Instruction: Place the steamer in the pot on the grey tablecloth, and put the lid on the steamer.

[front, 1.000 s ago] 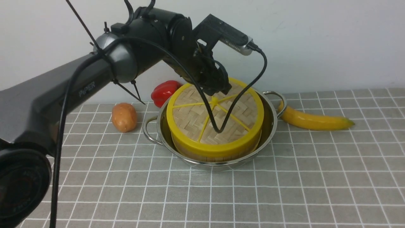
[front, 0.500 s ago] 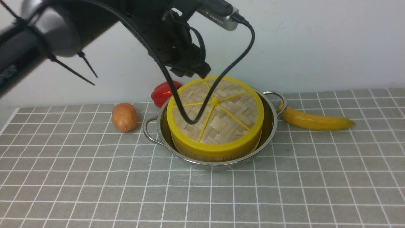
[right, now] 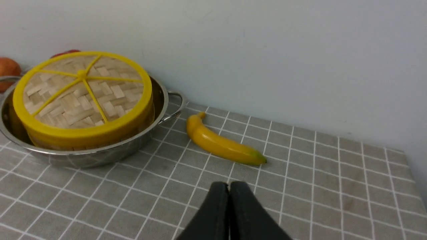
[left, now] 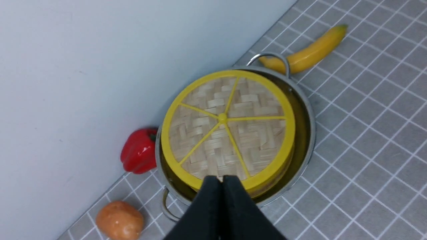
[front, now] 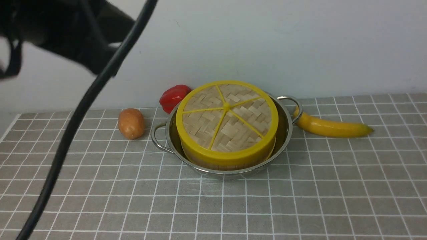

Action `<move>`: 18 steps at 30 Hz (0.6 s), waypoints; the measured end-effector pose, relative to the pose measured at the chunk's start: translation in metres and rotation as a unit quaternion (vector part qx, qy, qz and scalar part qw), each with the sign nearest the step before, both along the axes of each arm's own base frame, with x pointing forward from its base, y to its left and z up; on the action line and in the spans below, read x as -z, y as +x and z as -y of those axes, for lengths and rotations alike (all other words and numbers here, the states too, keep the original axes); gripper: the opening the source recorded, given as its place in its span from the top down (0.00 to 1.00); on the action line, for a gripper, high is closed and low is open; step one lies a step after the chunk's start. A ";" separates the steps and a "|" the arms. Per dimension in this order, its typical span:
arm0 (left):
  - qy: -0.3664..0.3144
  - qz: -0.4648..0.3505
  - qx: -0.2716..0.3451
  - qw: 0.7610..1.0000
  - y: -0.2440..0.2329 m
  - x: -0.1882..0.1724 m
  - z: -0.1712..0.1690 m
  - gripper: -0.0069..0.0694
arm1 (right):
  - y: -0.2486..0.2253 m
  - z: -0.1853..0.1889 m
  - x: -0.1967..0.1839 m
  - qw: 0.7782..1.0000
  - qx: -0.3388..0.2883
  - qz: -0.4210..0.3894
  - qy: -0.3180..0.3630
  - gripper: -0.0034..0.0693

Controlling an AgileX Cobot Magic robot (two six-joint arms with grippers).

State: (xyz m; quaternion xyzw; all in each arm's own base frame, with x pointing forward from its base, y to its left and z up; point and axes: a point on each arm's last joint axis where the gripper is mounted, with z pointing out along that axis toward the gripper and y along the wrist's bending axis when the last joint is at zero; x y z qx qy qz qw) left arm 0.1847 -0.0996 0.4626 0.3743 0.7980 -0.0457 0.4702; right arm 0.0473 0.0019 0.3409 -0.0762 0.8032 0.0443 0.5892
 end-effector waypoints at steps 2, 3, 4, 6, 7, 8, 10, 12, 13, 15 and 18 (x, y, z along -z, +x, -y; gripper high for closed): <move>-0.013 0.014 0.002 1.000 -0.017 0.017 -0.008 0.94 | 0.002 -0.001 0.017 1.000 0.000 -0.001 0.012 0.91; -0.020 0.022 0.001 1.000 -0.027 0.032 -0.013 0.94 | 0.003 -0.002 0.025 1.000 0.001 -0.003 0.021 0.90; -0.024 0.025 -0.001 0.999 -0.034 0.050 -0.016 0.94 | 0.004 -0.002 0.030 1.000 0.002 -0.006 0.025 0.90; -0.029 0.032 -0.002 0.999 -0.042 0.061 -0.020 0.94 | 0.005 -0.003 0.035 0.999 0.004 -0.009 0.032 0.90; -0.034 0.036 -0.005 0.999 -0.048 0.079 -0.024 0.94 | 0.005 -0.003 0.036 0.999 0.004 -0.011 0.033 0.90; -0.036 0.037 -0.007 0.999 -0.051 0.086 -0.026 0.94 | 0.006 -0.003 0.037 0.999 0.004 -0.012 0.034 0.90; -0.044 0.035 -0.012 0.998 -0.056 0.104 -0.028 0.94 | 0.006 -0.003 0.038 0.999 0.004 -0.012 0.036 0.90; -0.078 0.053 -0.020 0.995 -0.063 0.115 -0.031 0.94 | 0.006 -0.004 0.038 0.999 0.004 -0.014 0.040 0.89; -0.086 0.055 -0.021 0.995 -0.064 0.116 -0.032 0.94 | 0.006 -0.004 0.038 0.999 0.004 -0.014 0.041 0.89; -0.121 0.076 -0.025 0.989 -0.069 0.115 -0.033 0.94 | 0.006 -0.005 0.038 0.999 0.002 -0.016 0.048 0.88; -0.145 0.098 -0.027 0.984 -0.071 0.109 -0.034 0.93 | 0.006 -0.006 0.038 0.998 -0.001 -0.019 0.058 0.87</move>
